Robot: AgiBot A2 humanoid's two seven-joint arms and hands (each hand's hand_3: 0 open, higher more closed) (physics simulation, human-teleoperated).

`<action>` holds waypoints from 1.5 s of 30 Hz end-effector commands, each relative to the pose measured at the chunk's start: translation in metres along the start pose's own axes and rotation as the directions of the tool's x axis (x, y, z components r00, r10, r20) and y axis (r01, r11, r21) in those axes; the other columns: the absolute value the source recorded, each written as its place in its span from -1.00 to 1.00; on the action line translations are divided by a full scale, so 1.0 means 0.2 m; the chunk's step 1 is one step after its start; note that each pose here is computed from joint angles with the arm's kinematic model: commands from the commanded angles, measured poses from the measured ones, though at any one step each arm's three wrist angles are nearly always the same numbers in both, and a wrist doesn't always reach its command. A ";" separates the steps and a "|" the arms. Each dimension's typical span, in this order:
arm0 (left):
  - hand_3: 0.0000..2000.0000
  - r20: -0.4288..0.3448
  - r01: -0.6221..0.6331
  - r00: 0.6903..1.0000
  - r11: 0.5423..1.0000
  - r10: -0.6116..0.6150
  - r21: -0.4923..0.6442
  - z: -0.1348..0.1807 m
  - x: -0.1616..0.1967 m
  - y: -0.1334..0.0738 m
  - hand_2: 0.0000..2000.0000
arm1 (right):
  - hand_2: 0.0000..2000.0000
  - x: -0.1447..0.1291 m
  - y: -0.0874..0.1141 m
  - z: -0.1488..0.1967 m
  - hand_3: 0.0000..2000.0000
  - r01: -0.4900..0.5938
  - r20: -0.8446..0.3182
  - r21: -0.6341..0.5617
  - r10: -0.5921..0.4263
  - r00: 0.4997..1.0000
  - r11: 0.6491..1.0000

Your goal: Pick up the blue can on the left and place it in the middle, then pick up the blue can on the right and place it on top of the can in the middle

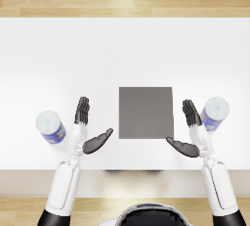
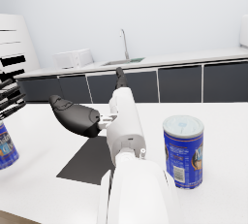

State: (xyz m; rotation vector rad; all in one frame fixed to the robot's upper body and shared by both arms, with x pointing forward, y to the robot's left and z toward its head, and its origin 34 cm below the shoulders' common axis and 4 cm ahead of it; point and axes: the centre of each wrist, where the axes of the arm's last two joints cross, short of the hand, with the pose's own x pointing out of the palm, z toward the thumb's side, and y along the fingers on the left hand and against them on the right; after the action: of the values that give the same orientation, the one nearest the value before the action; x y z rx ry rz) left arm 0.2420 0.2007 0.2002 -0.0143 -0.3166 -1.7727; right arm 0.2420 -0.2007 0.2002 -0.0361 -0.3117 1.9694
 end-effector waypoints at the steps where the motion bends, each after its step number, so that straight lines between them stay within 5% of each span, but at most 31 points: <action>1: -1.00 0.000 0.000 1.000 1.000 0.000 0.000 0.00 0.00 0.00 -1.00 | -1.00 0.00 0.00 0.00 -1.00 0.000 0.000 0.000 0.000 1.000 1.000; 19: -1.00 0.003 0.017 1.000 0.999 -0.016 -0.028 -0.04 0.02 0.00 -1.00 | -1.00 0.00 0.00 0.00 -1.00 0.000 0.000 0.000 0.000 1.000 1.000; 20: -1.00 0.004 0.036 0.999 0.999 -0.037 0.023 -0.01 0.02 0.01 -1.00 | -1.00 0.02 -0.01 -0.04 -1.00 -0.017 0.008 0.027 0.017 1.000 0.999; 26: -1.00 -0.053 -0.018 0.998 0.966 0.033 0.258 0.20 -0.12 0.00 -1.00 | -1.00 -0.07 -0.01 0.18 -1.00 0.150 -0.031 -0.242 -0.162 0.986 0.959; 29: -1.00 -0.180 -0.065 0.975 0.947 0.127 0.315 0.26 -0.19 -0.02 -1.00 | -1.00 -0.12 0.01 0.22 -1.00 0.203 -0.155 -0.286 -0.255 0.955 0.937; 34: -1.00 -0.359 -0.144 0.887 0.914 0.289 0.380 0.33 -0.29 -0.06 -1.00 | -1.00 -0.20 0.03 0.31 -1.00 0.264 -0.318 -0.365 -0.387 0.865 0.893; 39: -1.00 -0.396 -0.228 0.832 0.891 0.388 0.393 0.33 -0.39 -0.11 -1.00 | -1.00 -0.27 0.06 0.28 -1.00 0.320 -0.347 -0.353 -0.441 0.828 0.879; 45: -1.00 -0.390 -0.323 0.816 0.895 0.428 0.307 0.20 -0.47 -0.15 -1.00 | -1.00 -0.36 0.07 0.17 -1.00 0.400 -0.341 -0.273 -0.477 0.810 0.875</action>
State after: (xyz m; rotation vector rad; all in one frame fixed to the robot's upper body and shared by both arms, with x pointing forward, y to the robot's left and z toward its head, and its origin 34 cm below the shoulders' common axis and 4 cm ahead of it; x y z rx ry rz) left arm 0.2274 0.3002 0.2253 0.4998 -0.1844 -1.2980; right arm 0.2487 -0.2707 0.2284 -0.4767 -0.2349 1.4347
